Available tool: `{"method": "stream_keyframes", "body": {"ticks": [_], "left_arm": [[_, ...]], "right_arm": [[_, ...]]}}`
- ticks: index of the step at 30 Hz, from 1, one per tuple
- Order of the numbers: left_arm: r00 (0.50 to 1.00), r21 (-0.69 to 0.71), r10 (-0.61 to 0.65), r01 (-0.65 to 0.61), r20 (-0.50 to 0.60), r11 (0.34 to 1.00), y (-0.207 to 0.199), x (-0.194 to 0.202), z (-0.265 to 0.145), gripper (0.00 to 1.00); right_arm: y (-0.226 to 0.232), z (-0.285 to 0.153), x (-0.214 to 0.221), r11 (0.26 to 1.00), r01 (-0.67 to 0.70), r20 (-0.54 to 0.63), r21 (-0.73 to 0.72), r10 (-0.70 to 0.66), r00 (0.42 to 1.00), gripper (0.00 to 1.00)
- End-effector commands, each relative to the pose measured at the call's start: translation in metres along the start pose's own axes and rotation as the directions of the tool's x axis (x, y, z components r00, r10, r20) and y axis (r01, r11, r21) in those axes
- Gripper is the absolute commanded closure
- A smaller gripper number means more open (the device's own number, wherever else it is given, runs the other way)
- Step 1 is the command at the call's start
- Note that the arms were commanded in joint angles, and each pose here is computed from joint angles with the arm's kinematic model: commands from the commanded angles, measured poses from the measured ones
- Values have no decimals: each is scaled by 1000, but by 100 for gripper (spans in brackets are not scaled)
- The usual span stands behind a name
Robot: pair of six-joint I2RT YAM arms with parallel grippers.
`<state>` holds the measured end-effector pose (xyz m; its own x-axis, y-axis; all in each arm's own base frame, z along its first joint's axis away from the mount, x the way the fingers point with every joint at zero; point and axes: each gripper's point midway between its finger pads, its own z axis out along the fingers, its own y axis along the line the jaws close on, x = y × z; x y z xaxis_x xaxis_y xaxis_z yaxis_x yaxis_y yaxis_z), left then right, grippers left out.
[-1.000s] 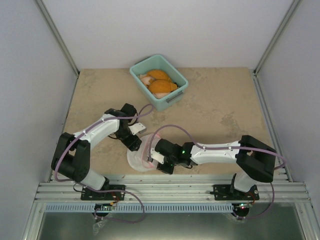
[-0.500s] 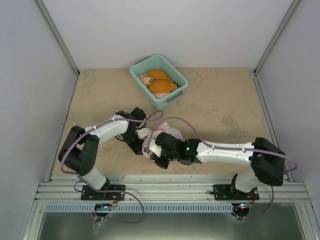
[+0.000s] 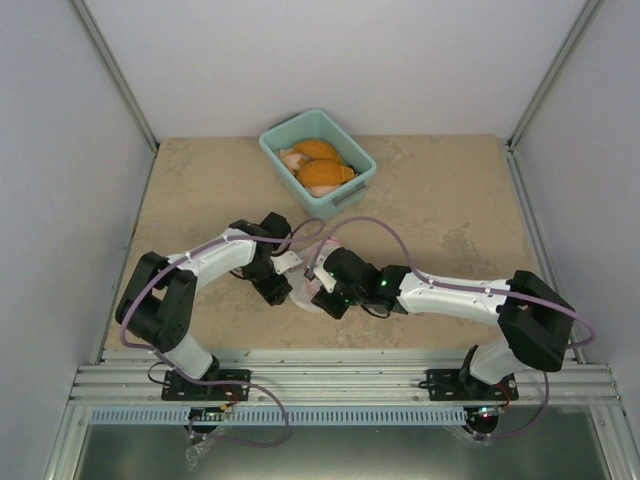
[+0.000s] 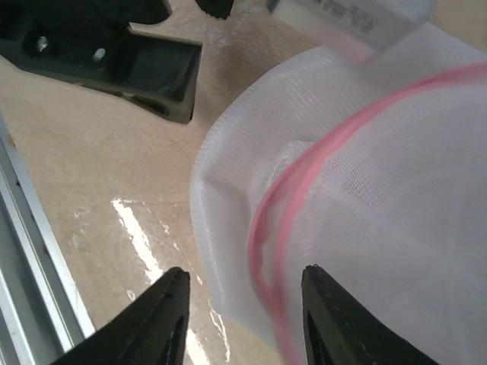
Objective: Unzip the laundry bag and remove the bra
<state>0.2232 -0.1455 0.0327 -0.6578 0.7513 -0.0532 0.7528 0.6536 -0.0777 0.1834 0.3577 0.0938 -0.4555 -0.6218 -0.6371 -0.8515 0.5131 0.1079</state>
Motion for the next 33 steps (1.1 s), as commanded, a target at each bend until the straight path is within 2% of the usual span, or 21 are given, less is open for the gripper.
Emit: {"method": "stream_keyframes", "body": {"ticks": [1,4,5,7,12,15,18,21,25,27,33], "left_arm": [[996,-110,-64,70,57,991,31,-10,-19,20],[988,-126,-110,123,106,984,45,-10,-33,19],[984,-133,-121,138,127,981,49,-10,-39,18],[975,-150,-138,165,176,975,59,-8,-53,17],[941,-140,-109,161,320,977,61,-13,-98,8],[904,-163,-72,154,421,975,64,-21,-137,3],[863,-180,-114,230,492,956,86,-26,-166,1],[773,-197,-210,396,599,897,133,-28,-193,1],[573,-220,-237,615,785,757,191,-28,-220,1],[474,-224,-206,700,856,679,208,-23,-226,1],[291,-146,-155,792,944,592,226,-19,-193,1]], "right_arm": [[-3,-17,-3,1000,9,17,25,-9,1000,51],[-2,-34,-21,1000,18,84,10,-19,996,23],[-4,-44,-29,1000,10,121,4,-11,993,4],[-20,-67,-45,1000,-26,206,-1,26,978,2],[-75,-156,-76,994,-111,479,19,88,873,2],[-122,-199,-75,976,-192,560,98,106,822,2],[-182,-226,-57,927,-328,586,184,164,793,2],[-242,-260,-30,864,-468,655,188,245,715,2],[-297,-309,4,731,-634,791,251,223,570,2],[-311,-321,18,668,-669,824,327,146,548,2],[-321,-331,62,499,-733,858,461,-41,512,2]]}}
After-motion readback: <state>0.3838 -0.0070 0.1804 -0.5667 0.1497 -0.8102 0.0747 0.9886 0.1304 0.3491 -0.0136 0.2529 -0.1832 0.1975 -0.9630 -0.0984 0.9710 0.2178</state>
